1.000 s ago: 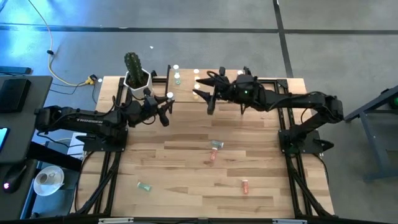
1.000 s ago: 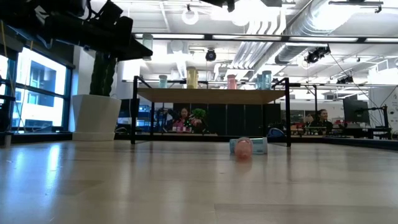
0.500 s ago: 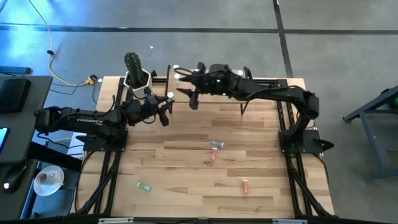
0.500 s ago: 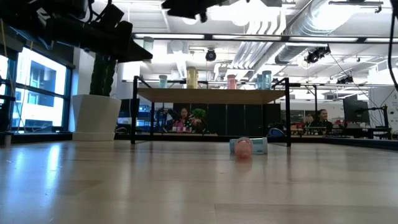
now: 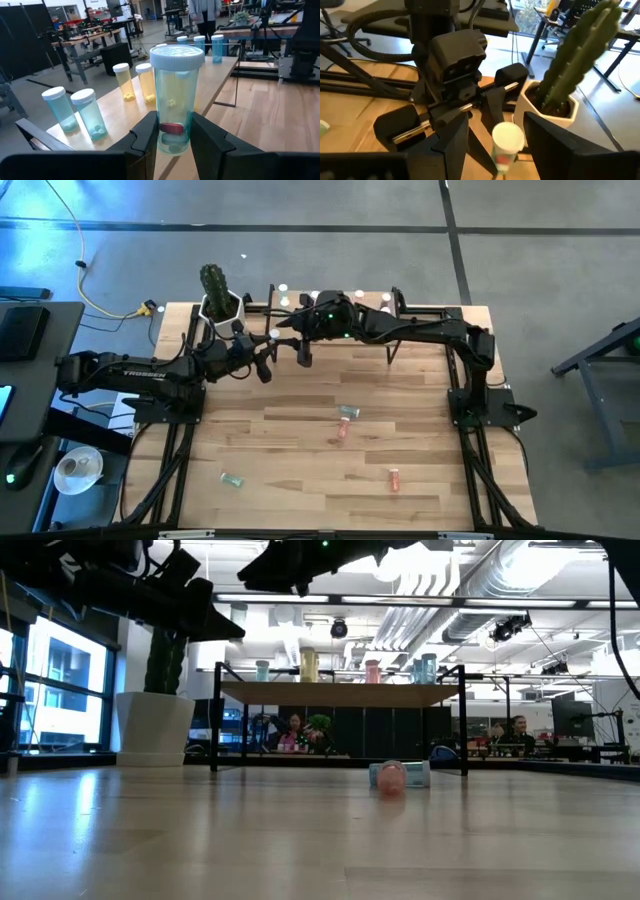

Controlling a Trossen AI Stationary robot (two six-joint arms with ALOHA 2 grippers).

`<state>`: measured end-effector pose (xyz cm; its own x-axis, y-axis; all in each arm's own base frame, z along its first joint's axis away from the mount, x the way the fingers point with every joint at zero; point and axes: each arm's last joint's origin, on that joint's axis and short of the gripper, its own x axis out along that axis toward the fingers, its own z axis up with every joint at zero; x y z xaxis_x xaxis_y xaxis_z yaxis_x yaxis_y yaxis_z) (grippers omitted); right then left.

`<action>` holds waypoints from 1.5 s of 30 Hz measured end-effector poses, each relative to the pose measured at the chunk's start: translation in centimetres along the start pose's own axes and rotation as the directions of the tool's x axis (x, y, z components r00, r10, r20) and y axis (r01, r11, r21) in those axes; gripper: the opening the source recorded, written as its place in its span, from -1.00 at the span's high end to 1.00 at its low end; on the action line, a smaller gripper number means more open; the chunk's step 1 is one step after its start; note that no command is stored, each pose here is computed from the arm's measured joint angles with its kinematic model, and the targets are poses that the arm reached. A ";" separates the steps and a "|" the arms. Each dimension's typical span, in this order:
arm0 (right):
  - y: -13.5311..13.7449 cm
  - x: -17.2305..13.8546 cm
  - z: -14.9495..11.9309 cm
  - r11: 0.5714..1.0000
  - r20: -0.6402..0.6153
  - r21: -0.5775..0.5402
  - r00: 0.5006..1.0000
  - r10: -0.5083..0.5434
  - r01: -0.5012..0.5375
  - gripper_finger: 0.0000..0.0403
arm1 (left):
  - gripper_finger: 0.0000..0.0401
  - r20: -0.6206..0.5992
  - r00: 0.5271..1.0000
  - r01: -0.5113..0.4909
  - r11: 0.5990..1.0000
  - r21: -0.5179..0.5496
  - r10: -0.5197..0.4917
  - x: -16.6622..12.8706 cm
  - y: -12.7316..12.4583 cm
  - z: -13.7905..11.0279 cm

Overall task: Pick and place medicine bottles onto shelf by color
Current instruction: Put the light blue pill bottle on the shelf aligned with the other light blue pill bottle

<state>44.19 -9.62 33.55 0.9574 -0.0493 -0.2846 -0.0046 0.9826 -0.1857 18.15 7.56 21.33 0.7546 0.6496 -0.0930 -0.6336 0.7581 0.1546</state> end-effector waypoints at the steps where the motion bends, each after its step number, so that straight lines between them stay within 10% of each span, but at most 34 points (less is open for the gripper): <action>1: 0.0 0.2 -0.1 1.000 0.002 0.000 1.000 0.004 -0.004 0.09 | 0.56 0.003 1.000 0.001 1.000 -0.001 -0.001 0.0 0.0 0.0; 45: 0.3 1.2 -1.1 0.997 -0.011 0.064 0.999 0.047 -0.046 0.41 | 0.56 0.078 0.992 0.101 0.995 -0.002 -0.101 -0.1 -0.3 0.7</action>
<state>45.00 -9.58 32.14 0.9528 -0.0050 -0.3035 -0.0303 0.9933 -0.1114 18.41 7.26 21.97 0.8254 0.5636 -0.0315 -0.5544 0.8199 0.1427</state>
